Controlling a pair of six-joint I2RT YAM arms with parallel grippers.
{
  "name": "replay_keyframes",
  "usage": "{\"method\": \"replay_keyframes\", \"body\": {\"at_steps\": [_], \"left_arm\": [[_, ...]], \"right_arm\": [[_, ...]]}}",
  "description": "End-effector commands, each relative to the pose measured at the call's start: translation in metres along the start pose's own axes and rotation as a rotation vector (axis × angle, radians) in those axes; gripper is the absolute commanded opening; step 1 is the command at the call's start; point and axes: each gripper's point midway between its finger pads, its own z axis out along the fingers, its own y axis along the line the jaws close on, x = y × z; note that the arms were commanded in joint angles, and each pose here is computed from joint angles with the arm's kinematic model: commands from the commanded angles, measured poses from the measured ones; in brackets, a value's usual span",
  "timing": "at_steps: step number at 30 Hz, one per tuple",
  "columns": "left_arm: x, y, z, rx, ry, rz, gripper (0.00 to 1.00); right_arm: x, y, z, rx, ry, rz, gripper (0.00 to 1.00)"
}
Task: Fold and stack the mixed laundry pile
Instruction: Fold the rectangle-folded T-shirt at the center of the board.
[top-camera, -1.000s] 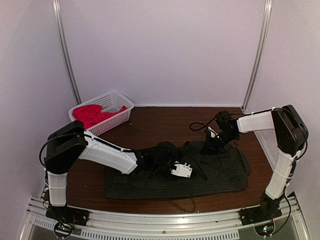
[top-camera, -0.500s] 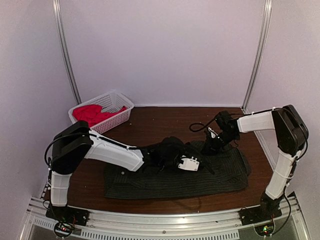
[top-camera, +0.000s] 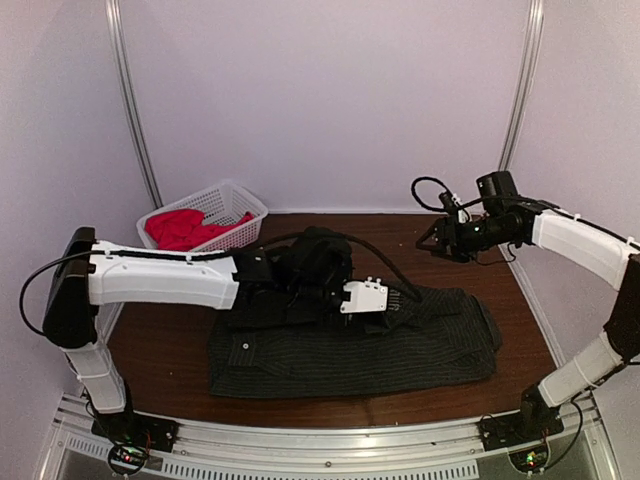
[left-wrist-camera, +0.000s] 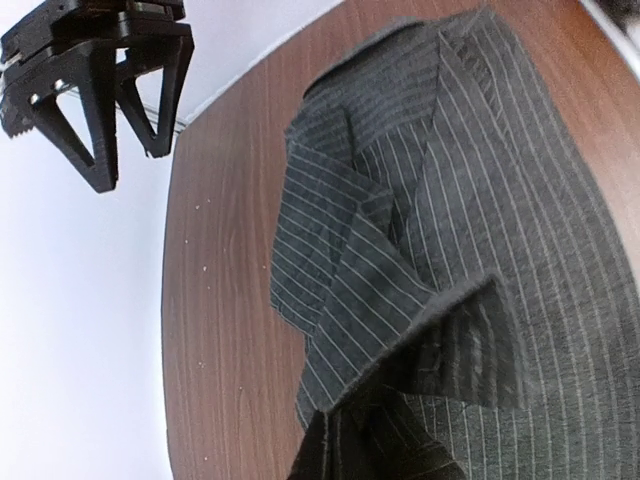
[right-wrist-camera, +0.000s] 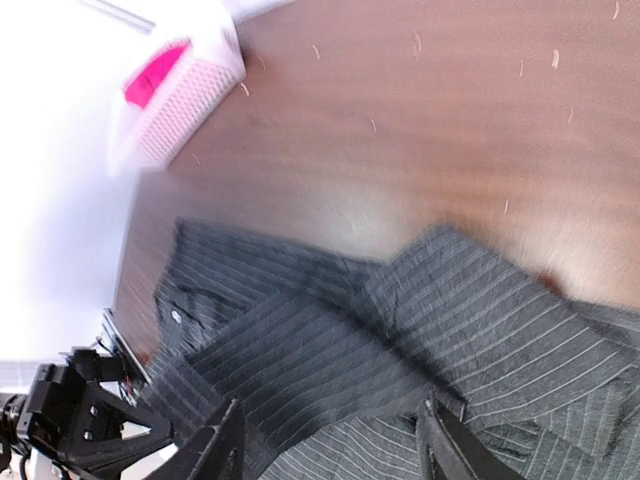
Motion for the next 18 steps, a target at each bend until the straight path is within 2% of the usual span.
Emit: {"method": "replay_keyframes", "body": {"at_steps": [1, 5, 12, 18], "left_arm": [[-0.037, 0.006, -0.045, 0.144, -0.094, -0.184, 0.0], [-0.071, 0.005, -0.079, 0.294, -0.162, -0.259, 0.0], [-0.119, 0.032, -0.142, 0.352, -0.307, -0.317, 0.0], [-0.153, 0.035, -0.157, 0.396, -0.37, -0.296, 0.0]], "right_arm": [[-0.037, 0.013, -0.034, -0.04, -0.153, -0.061, 0.63], [-0.051, -0.002, -0.027, -0.018, -0.143, -0.065, 0.61], [-0.069, -0.007, -0.007, -0.039, -0.121, -0.1, 0.59], [-0.059, -0.016, 0.012, -0.065, -0.037, -0.106, 0.56]]}}
